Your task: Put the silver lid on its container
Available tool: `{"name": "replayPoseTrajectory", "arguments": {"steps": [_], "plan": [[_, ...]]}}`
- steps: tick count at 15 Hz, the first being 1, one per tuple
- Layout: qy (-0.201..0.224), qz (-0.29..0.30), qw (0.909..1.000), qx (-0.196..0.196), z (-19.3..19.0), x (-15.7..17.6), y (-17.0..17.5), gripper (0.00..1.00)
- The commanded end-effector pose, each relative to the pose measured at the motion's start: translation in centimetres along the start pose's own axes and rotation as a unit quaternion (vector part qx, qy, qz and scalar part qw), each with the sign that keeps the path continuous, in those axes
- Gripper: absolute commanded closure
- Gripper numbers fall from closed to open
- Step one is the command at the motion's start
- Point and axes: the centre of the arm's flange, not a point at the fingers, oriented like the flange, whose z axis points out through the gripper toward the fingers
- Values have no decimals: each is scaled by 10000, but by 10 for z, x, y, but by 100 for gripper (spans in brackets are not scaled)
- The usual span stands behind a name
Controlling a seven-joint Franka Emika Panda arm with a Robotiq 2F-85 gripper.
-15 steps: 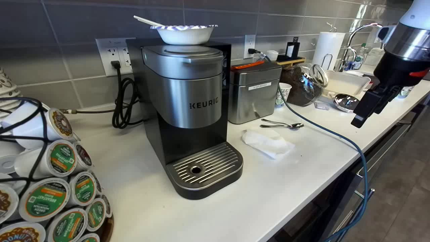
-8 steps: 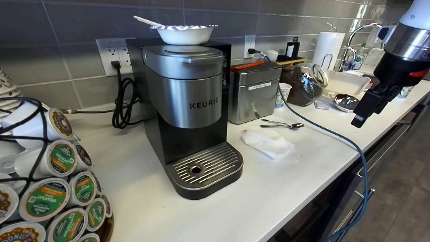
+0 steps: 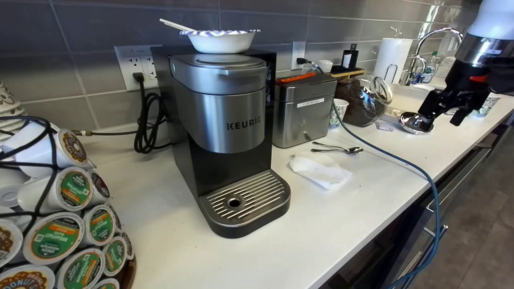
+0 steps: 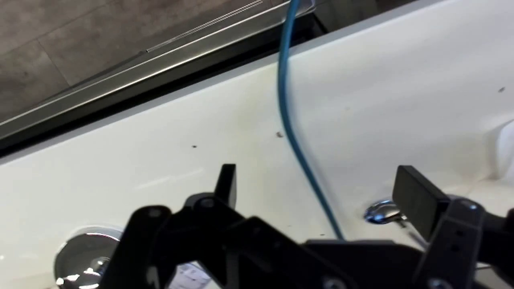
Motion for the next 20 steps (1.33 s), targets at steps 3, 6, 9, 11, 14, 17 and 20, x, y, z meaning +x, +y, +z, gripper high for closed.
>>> {"name": "replayPoseTrajectory", "arguments": {"steps": [3,6,9,11,14,17,20], "plan": [[-247,1558,9869,342,43,104,122,0],[-429,2133,9758,205,52,150,192,0],[-203,1931,9808,184,47,115,187,0],[-208,1862,9821,204,46,113,178,0],[186,2134,9743,698,58,137,187,0],[838,2271,9676,716,76,158,205,0],[1140,2149,9691,409,102,169,218,0]]}}
